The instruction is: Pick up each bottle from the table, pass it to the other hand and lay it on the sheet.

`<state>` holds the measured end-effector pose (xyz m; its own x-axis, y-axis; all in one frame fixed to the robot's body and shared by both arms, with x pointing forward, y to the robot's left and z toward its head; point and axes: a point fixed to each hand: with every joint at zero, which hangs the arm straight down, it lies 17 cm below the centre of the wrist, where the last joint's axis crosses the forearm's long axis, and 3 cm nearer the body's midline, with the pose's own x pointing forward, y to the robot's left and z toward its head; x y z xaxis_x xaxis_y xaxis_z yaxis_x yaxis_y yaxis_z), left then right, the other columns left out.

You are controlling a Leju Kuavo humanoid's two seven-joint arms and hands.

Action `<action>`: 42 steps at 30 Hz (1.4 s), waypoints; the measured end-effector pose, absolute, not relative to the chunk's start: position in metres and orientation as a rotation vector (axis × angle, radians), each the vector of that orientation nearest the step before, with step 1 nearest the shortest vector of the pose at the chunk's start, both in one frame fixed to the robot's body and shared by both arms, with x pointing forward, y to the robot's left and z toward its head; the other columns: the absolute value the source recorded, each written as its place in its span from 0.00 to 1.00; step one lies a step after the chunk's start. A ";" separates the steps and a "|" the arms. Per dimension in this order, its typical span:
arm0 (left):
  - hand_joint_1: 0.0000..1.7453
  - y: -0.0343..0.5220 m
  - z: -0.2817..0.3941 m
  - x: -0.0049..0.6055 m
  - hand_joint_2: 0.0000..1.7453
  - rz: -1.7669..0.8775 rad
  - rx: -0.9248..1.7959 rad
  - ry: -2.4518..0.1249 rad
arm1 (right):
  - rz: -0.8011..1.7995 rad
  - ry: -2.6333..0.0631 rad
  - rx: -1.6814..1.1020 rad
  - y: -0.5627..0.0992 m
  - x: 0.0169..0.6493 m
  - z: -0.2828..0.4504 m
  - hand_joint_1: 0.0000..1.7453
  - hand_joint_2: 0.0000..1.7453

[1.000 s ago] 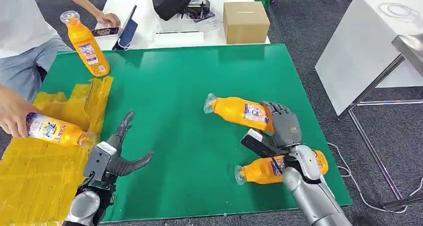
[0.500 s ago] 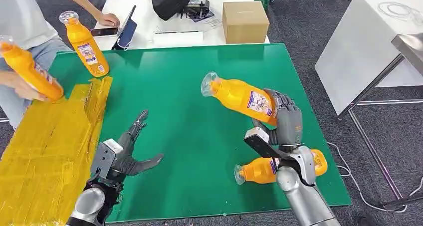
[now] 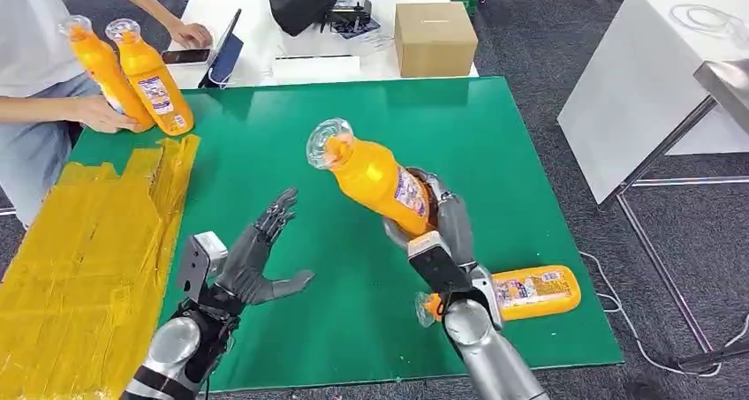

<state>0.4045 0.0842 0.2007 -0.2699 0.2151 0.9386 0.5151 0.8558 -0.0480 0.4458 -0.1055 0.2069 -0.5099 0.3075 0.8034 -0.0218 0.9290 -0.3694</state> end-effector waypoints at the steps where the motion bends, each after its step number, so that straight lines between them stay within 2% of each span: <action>1: 0.00 0.082 0.202 0.404 1.00 -0.318 -0.556 -1.853 | 0.411 -2.071 -0.187 -0.101 0.445 0.206 1.00 1.00; 6: 0.00 0.077 0.208 0.405 1.00 -0.318 -0.575 -1.858 | 0.439 -2.049 -0.086 -0.072 0.438 0.199 0.99 1.00; 7: 0.00 0.076 0.208 0.405 1.00 -0.318 -0.573 -1.859 | 0.446 -2.043 -0.066 -0.065 0.437 0.197 0.96 1.00; 10: 0.00 0.074 0.208 0.405 1.00 -0.320 -0.574 -1.859 | 0.456 -2.033 -0.032 -0.053 0.434 0.194 0.99 1.00; 20: 0.00 0.074 0.219 0.411 1.00 -0.294 -0.595 -1.876 | 0.563 -1.947 0.147 0.005 0.420 0.169 0.97 1.00; 21: 0.00 0.074 0.219 0.411 1.00 -0.292 -0.596 -1.875 | 0.571 -1.940 0.155 0.009 0.418 0.166 1.00 1.00; 30: 0.00 0.074 0.219 0.412 1.00 -0.274 -0.611 -1.869 | 0.612 -1.902 0.195 0.027 0.413 0.153 0.97 1.00; 33: 0.00 0.074 0.220 0.412 1.00 -0.265 -0.628 -1.866 | 0.623 -1.896 0.203 0.031 0.412 0.151 1.00 1.00; 36: 0.00 0.072 0.223 0.410 1.00 -0.254 -0.663 -1.858 | 0.627 -1.890 0.212 0.035 0.411 0.149 0.99 1.00; 37: 0.03 0.070 0.223 0.410 1.00 -0.255 -0.671 -1.855 | 0.628 -1.889 0.215 0.036 0.411 0.148 0.97 1.00; 38: 0.95 0.070 0.223 0.409 1.00 -0.254 -0.677 -1.853 | 0.629 -1.887 0.216 0.036 0.411 0.147 0.98 1.00; 39: 1.00 0.070 0.223 0.409 1.00 -0.255 -0.681 -1.852 | 0.632 -1.885 0.217 0.037 0.411 0.147 0.99 1.00; 42: 1.00 0.068 0.222 0.409 1.00 -0.259 -0.685 -1.847 | 0.640 -1.881 0.219 0.039 0.411 0.145 0.99 1.00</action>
<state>0.4090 0.0680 0.2221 -0.2370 0.3308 0.9135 0.5691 0.8093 -0.1454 0.4110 0.0387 0.1448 -0.3979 0.1458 0.9058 -0.4370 0.8380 -0.3269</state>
